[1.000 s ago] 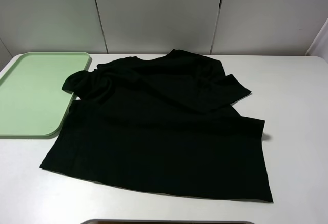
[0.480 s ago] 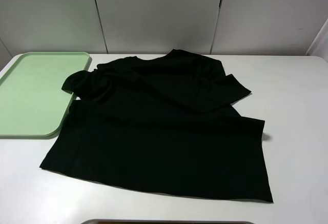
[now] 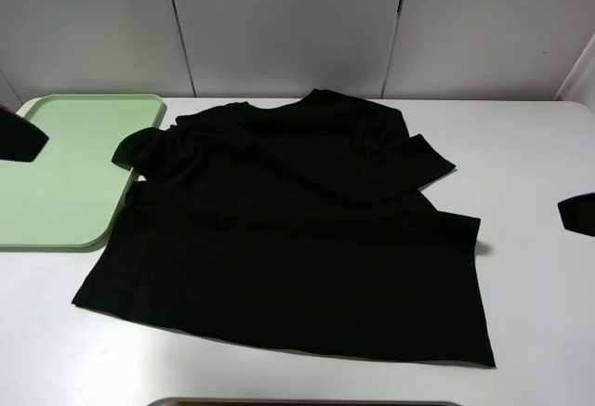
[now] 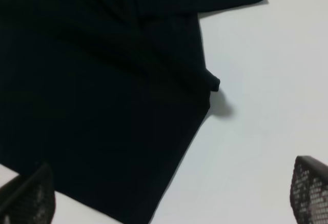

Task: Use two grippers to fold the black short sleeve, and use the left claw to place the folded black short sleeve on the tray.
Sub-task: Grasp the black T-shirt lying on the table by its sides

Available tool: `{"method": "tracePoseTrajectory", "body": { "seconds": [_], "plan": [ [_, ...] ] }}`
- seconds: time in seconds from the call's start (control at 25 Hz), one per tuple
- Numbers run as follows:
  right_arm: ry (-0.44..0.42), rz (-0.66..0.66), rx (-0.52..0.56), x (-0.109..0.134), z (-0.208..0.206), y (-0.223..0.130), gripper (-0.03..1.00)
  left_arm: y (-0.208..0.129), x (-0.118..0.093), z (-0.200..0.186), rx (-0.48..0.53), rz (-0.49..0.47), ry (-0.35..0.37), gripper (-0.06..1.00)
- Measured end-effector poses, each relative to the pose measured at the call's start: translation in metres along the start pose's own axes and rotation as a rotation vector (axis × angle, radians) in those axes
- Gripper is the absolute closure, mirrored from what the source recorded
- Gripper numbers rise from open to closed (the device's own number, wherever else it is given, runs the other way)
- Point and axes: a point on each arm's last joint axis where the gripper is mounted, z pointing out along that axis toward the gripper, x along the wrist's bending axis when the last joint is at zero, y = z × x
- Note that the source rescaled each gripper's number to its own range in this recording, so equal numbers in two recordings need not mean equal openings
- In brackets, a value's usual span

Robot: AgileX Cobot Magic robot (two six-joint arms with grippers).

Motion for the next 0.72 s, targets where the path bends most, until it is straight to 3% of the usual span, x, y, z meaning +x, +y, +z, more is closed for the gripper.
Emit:
{"method": "tracePoseTrajectory", "body": {
  "seconds": [0.36, 0.72],
  "plan": [
    [0.031, -0.052, 0.133, -0.009, 0.036, 0.011, -0.03, 0.013, 0.009, 0.036, 0.107, 0.026, -0.03, -0.04],
    [0.056, -0.088, 0.236, -0.018, 0.074, 0.018, -0.03, 0.018, 0.011, 0.039, 0.072, 0.094, -0.018, -0.04]
  ]
}}
